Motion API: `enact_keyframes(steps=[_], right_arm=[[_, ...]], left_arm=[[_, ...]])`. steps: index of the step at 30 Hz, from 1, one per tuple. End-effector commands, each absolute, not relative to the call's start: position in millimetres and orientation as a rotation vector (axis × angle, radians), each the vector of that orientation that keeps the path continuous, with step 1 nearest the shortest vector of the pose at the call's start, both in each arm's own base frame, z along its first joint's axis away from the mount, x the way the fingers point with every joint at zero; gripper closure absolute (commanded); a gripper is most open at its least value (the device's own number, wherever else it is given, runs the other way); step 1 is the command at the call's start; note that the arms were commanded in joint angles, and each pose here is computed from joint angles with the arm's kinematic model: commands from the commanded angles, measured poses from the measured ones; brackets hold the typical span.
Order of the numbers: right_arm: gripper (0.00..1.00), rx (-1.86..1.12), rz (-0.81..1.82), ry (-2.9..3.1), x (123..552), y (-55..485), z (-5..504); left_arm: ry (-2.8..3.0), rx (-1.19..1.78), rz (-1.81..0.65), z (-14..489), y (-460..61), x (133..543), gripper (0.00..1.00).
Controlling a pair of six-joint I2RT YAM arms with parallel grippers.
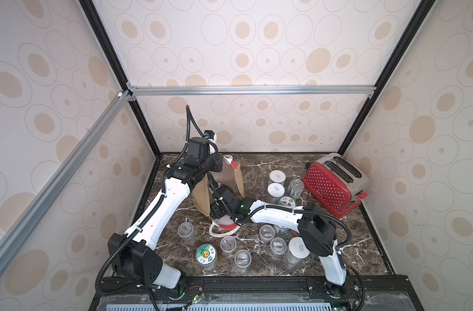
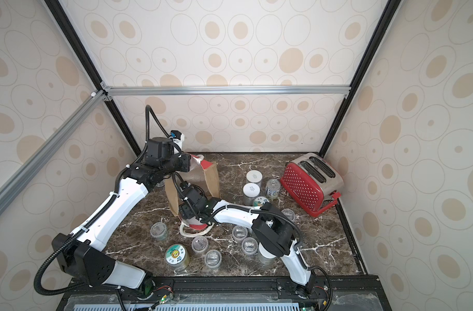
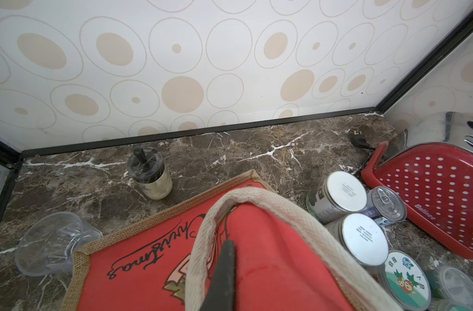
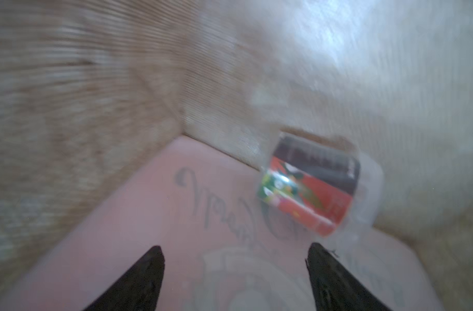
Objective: Take out the seed jars from the canvas bag
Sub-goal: Pick up the seed jar from the canvas bag.
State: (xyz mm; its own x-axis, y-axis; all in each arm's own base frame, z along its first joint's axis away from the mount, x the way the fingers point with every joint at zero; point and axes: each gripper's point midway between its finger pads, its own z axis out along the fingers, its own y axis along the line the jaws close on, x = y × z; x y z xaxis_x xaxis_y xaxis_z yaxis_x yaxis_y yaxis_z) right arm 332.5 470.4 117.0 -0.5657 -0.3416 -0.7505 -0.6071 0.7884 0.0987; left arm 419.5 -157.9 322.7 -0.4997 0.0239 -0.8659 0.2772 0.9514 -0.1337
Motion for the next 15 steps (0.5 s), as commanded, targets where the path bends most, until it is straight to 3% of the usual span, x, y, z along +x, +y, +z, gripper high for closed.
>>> enact_keyframes(steps=[1, 6, 15], right_arm=[[0.11, -0.493, 0.535, 2.334, 346, 451, 108], [0.05, -0.214, 0.637, 2.407, 365, 438, 103], [0.02, -0.006, 0.89, 2.367, 380, 444, 109]], left_arm=[[1.914, 0.276, -0.412, 369, -170, 405, 1.0], [1.884, 0.325, -0.489, 362, -179, 390, 1.0], [1.893, 0.373, -0.5, 351, -182, 378, 1.0]])
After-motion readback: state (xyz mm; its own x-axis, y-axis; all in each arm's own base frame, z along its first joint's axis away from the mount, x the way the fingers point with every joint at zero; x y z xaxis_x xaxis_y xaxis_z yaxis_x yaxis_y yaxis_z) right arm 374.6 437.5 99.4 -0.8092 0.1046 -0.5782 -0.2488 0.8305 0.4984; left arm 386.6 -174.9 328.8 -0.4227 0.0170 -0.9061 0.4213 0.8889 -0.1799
